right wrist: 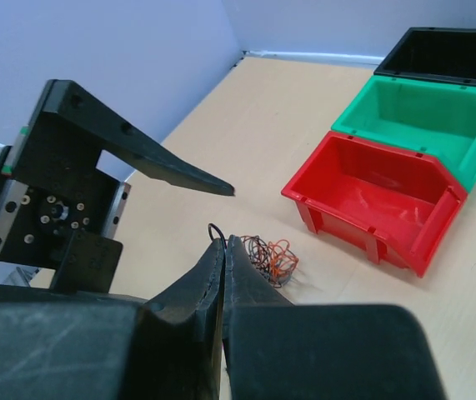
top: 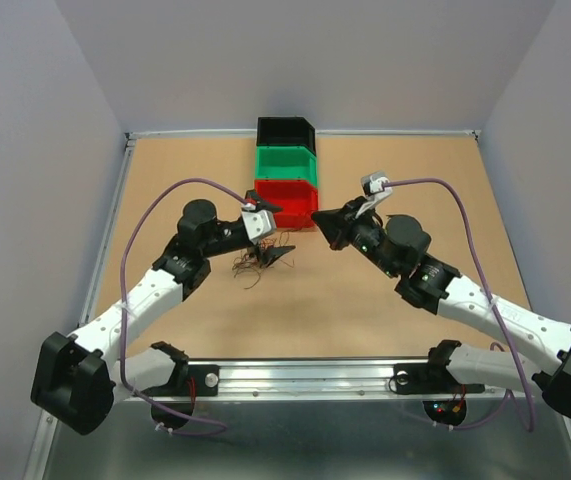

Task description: Untangle the cables

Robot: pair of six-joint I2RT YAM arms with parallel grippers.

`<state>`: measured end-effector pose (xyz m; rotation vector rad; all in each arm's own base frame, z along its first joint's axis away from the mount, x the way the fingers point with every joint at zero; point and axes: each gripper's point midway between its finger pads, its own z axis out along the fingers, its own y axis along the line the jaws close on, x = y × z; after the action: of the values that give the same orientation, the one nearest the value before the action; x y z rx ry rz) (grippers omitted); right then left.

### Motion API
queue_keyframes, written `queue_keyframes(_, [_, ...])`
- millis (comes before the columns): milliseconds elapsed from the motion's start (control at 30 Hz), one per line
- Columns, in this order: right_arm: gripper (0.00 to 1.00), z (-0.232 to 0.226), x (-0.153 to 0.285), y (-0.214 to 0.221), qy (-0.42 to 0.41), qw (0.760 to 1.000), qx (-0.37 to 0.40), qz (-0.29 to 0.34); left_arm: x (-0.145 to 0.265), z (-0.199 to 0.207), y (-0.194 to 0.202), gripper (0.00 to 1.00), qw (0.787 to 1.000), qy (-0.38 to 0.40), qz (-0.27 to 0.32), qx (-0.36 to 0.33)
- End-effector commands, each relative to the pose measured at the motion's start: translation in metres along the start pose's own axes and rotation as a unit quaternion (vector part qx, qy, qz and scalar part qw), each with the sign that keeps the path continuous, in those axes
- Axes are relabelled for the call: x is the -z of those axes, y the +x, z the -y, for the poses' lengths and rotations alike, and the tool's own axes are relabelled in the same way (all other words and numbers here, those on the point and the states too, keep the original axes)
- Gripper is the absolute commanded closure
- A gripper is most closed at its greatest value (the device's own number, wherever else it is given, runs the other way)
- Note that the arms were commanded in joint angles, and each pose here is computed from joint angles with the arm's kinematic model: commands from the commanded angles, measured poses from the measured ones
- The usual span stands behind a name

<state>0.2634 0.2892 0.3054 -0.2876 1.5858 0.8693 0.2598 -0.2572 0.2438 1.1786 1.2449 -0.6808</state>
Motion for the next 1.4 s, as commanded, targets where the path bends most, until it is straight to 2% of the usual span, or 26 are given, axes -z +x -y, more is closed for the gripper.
queue_keyframes(0, [0.99,-0.018,-0.003,-0.036,-0.024,0.999,0.0,0.029,-0.019,-0.01,-0.026,0.01,0.999,0.005,0.03,-0.024])
queue_keyframes(167, [0.99,-0.028,-0.002,-0.055,-0.037,0.998,-0.009,0.045,-0.043,-0.039,-0.009,0.05,0.998,-0.056,0.011,0.012])
queue_keyframes(267, [1.0,-0.036,0.0,-0.072,-0.047,0.997,-0.023,0.062,-0.057,-0.044,0.018,0.25,0.997,-0.06,-0.013,0.037])
queue_keyframes(367, [0.99,-0.041,0.003,-0.085,-0.05,0.995,-0.035,0.076,-0.066,-0.046,0.047,0.3,0.995,-0.067,-0.043,0.06])
queue_keyframes(467, [0.99,-0.039,0.006,-0.117,-0.028,0.992,-0.043,0.113,-0.069,-0.045,0.074,0.49,0.993,-0.07,-0.069,0.066])
queue_keyframes(567, [0.99,-0.05,0.028,-0.217,0.005,0.977,-0.047,0.208,-0.069,-0.048,0.097,0.74,0.988,-0.086,-0.104,0.073])
queue_keyframes(600, [0.99,-0.053,0.039,-0.246,0.012,0.971,-0.042,0.236,-0.07,-0.053,0.1,0.93,0.987,-0.092,-0.11,0.073])
queue_keyframes(633, [0.99,-0.072,0.075,-0.32,-0.003,0.948,-0.06,0.314,-0.066,-0.057,0.115,0.98,0.981,-0.099,-0.14,0.09])
queue_keyframes(767, [1.0,-0.085,0.147,-0.47,0.039,0.874,-0.087,0.476,-0.061,-0.063,0.117,1.0,0.978,-0.106,-0.147,0.105])
queue_keyframes(800, [0.99,-0.088,0.152,-0.484,0.043,0.868,-0.084,0.488,-0.06,-0.063,0.117,1.0,0.977,-0.108,-0.149,0.104])
queue_keyframes(833, [1.0,-0.088,0.12,-0.481,0.055,0.874,-0.08,0.477,-0.058,-0.066,0.117,1.0,0.976,-0.115,-0.152,0.102])
queue_keyframes(867, [1.0,-0.085,0.14,-0.494,0.061,0.86,-0.093,0.497,-0.055,-0.069,0.118,1.0,0.975,-0.125,-0.154,0.103])
queue_keyframes(900, [1.0,-0.086,0.14,-0.495,0.058,0.861,-0.089,0.498,-0.054,-0.073,0.117,1.0,0.973,-0.134,-0.155,0.103])
queue_keyframes(967, [0.99,-0.086,0.161,-0.506,0.053,0.835,-0.091,0.54,-0.054,-0.084,0.122,1.0,0.968,-0.152,-0.163,0.111])
queue_keyframes(1000, [1.0,-0.082,0.157,-0.503,0.06,0.83,-0.093,0.547,-0.055,-0.09,0.125,1.0,0.965,-0.155,-0.176,0.116])
queue_keyframes(1033, [0.99,-0.082,0.18,-0.517,0.054,0.802,-0.104,0.585,-0.052,-0.087,0.148,1.0,0.954,-0.153,-0.214,0.141])
queue_keyframes(1067, [0.99,-0.083,0.192,-0.524,0.052,0.792,-0.102,0.599,-0.05,-0.094,0.153,1.0,0.949,-0.163,-0.221,0.153])
queue_keyframes(1100, [0.99,-0.087,0.212,-0.536,0.043,0.776,-0.097,0.622,-0.042,-0.109,0.166,1.0,0.936,-0.191,-0.238,0.176])
queue_keyframes(1200, [0.99,-0.094,0.233,-0.541,0.021,0.766,-0.091,0.636,-0.023,-0.146,0.169,1.0,0.921,-0.228,-0.225,0.223])
queue_keyframes(1233, [0.99,-0.09,0.247,-0.537,0.019,0.76,-0.095,0.642,-0.003,-0.169,0.172,1.0,0.908,-0.255,-0.209,0.259])
queue_keyframes(1333, [0.99,-0.073,0.295,-0.533,0.033,0.73,-0.122,0.672,0.04,-0.203,0.178,1.0,0.887,-0.3,-0.181,0.302])
queue_keyframes(1367, [0.99,-0.069,0.295,-0.529,0.044,0.732,-0.12,0.669,0.047,-0.207,0.18,1.0,0.882,-0.309,-0.179,0.307])
